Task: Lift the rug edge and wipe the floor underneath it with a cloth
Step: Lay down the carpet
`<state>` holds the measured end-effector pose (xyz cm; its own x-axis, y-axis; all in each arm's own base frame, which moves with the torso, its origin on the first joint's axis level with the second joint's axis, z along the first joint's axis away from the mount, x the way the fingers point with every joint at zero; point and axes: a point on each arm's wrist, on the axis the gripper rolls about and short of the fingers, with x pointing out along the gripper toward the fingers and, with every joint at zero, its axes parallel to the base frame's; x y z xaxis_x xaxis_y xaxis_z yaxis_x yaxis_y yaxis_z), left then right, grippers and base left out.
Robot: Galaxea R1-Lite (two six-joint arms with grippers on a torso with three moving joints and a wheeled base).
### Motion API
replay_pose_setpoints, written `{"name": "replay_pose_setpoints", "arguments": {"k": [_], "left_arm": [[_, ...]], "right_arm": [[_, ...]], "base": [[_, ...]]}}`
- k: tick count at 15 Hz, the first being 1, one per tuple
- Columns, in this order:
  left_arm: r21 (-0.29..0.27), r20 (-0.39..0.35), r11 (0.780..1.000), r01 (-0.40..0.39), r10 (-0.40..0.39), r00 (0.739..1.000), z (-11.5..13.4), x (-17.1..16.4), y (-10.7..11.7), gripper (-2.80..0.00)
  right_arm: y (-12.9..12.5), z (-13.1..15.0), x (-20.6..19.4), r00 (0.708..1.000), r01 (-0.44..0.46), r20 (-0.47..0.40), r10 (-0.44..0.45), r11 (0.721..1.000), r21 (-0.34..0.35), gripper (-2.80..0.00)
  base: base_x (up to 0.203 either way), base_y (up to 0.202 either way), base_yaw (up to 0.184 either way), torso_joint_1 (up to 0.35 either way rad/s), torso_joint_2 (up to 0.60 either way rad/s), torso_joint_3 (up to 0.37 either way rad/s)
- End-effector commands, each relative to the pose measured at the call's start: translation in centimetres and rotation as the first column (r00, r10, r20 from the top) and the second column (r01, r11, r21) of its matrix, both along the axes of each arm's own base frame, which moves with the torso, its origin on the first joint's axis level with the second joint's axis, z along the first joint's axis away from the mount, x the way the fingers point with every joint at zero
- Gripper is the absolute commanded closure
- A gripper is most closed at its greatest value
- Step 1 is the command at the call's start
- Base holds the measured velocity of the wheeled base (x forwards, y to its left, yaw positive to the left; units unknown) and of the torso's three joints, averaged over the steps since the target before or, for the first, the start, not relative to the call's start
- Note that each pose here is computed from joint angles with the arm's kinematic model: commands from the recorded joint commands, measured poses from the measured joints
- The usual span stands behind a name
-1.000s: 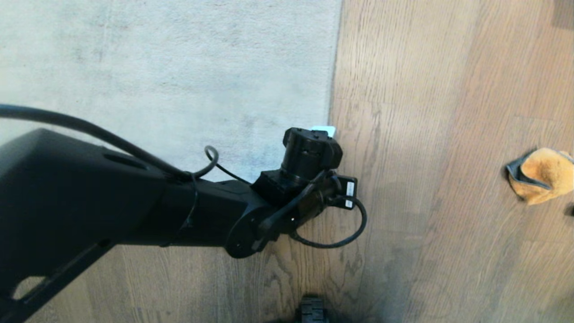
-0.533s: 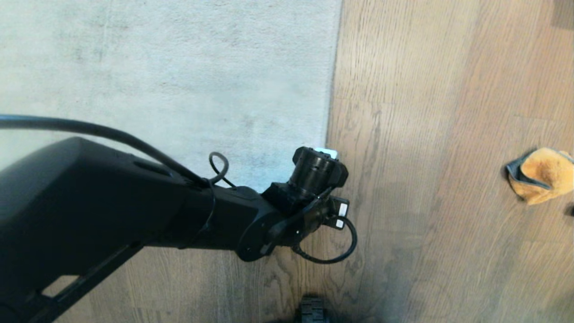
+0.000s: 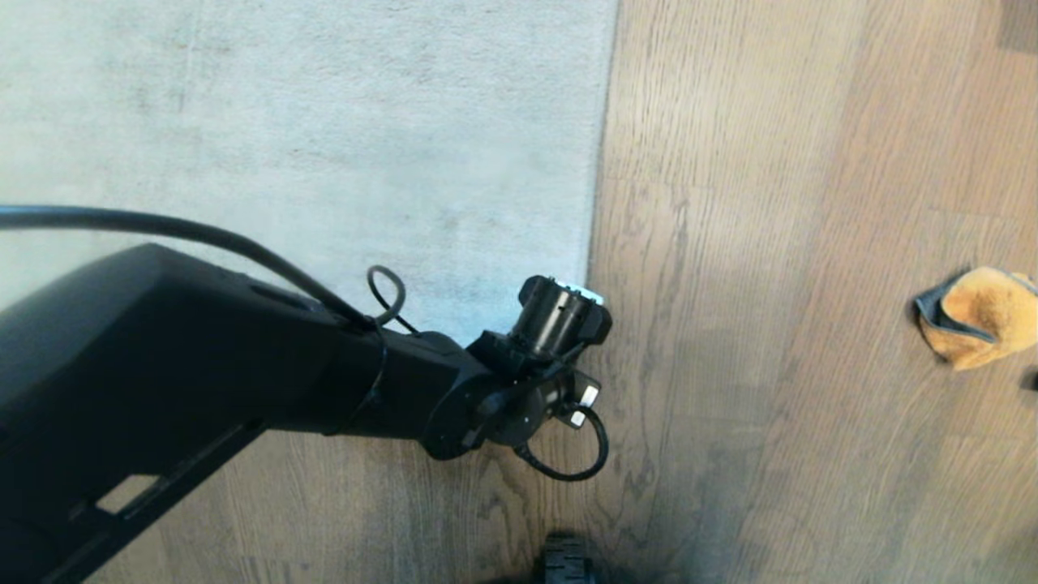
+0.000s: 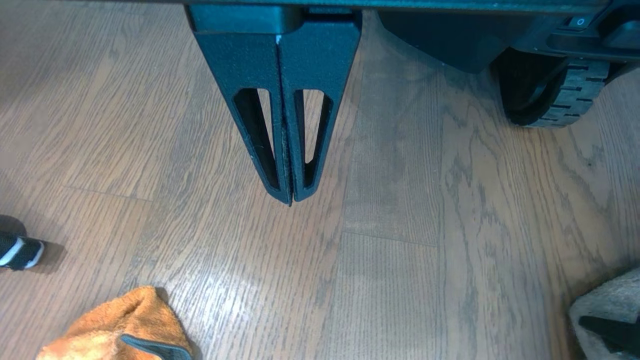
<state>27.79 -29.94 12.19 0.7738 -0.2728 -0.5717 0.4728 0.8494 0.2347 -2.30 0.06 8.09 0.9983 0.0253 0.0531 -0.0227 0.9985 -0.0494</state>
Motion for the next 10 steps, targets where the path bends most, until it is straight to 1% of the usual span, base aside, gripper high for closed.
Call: {"name": "replay_pose_setpoints", "arguments": {"k": [1, 5, 10], "left_arm": [[0.036, 0.011, 0.999, -0.004, 0.004, 1.000, 0.0, 0.4, 0.8, 0.00], [0.069, 0.005, 0.998, -0.002, 0.002, 1.000, 0.2, -0.2, 2.1, 0.00], [0.101, -0.025, 0.995, -0.023, 0.026, 0.999, 1.1, -1.6, 4.8, 0.00]], "right_arm": [[0.0, 0.0, 0.0, 1.000, -0.001, -0.001, 0.001, 1.000, -0.001, 0.00], [0.0, 0.0, 0.0, 1.000, 0.001, -0.001, -0.001, 1.000, -0.001, 0.00], [0.0, 0.0, 0.0, 1.000, -0.001, -0.001, 0.001, 1.000, -0.001, 0.00]], "base": [[0.000, 0.000, 0.000, 0.000, 0.00, 0.000], [0.000, 0.000, 0.000, 0.000, 0.00, 0.000], [0.000, 0.000, 0.000, 0.000, 0.00, 0.000]]}}
